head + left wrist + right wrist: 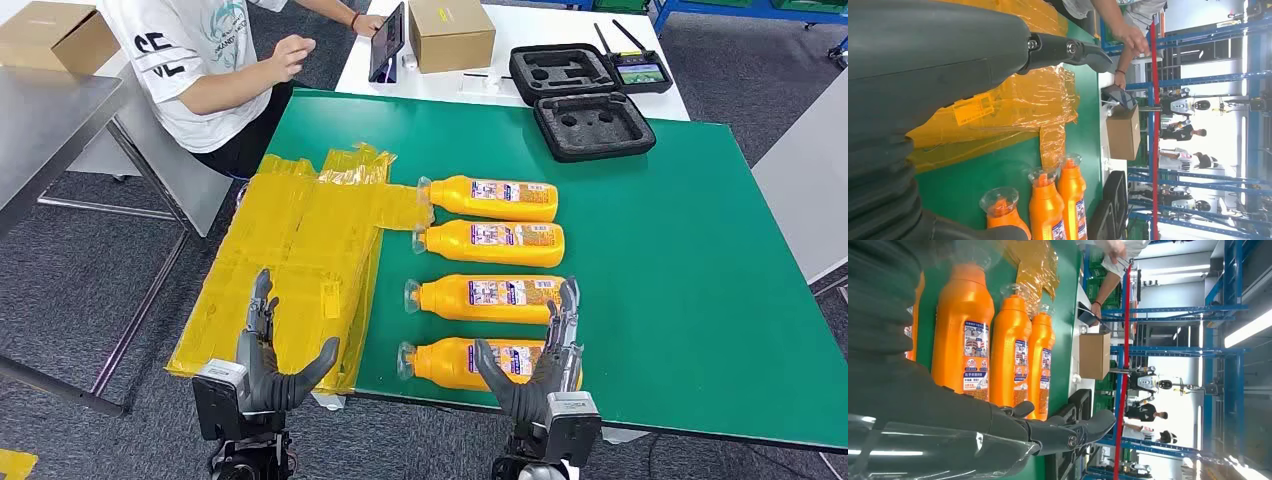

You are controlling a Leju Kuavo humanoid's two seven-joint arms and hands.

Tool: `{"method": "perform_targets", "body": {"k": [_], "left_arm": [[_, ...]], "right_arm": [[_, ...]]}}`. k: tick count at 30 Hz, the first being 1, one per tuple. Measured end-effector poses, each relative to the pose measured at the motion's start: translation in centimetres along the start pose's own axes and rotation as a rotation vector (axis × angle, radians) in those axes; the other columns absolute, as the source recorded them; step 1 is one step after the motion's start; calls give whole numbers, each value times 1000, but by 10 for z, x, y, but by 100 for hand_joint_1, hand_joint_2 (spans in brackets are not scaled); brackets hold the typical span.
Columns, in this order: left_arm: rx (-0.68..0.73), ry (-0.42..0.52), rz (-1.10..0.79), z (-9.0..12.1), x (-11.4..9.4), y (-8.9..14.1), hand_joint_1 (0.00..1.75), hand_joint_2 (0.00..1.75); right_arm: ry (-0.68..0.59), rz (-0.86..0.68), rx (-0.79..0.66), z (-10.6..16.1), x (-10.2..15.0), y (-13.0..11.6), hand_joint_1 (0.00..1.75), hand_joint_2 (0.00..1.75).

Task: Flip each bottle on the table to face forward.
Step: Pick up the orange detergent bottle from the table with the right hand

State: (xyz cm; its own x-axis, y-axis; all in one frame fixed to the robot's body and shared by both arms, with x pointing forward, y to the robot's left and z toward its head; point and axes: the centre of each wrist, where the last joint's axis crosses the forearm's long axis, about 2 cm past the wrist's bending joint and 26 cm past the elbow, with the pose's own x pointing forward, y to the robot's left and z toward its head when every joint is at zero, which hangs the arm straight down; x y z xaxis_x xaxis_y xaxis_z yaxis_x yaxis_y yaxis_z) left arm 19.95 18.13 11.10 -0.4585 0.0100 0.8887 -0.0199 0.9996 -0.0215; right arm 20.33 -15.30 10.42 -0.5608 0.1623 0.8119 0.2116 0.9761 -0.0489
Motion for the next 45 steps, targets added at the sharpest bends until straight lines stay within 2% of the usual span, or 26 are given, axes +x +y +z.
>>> {"method": "perform_targets", "body": {"k": [13,20,23,25,29,32,35,39,45], "left_arm": [[10,14,-16,8,-1,3,0,175],[-35,46,68,9,-2,5,0,175],[-46,38,57,7,-3,6,0,175],[-58,26,49,3,-4,8,0,175],[-79,-9,25,-7,-9,13,0,175],[-87,-24,19,-15,-12,17,0,175],[-91,-26,24,-21,-15,18,0,175],[-88,-25,22,-25,-18,20,0,175],[-80,-27,18,-28,-19,22,0,175]], "right_arm": [[5,12,69,2,0,0,0,175],[55,-38,151,3,1,3,0,175],[83,-39,229,1,1,3,0,175],[107,3,347,-4,0,3,0,175],[141,160,603,-29,-4,-5,0,175],[129,226,721,-64,-10,-18,0,175],[88,282,771,-99,-15,-34,0,175],[39,402,830,-133,-19,-52,0,175],[44,465,936,-157,-22,-68,0,175]]}}
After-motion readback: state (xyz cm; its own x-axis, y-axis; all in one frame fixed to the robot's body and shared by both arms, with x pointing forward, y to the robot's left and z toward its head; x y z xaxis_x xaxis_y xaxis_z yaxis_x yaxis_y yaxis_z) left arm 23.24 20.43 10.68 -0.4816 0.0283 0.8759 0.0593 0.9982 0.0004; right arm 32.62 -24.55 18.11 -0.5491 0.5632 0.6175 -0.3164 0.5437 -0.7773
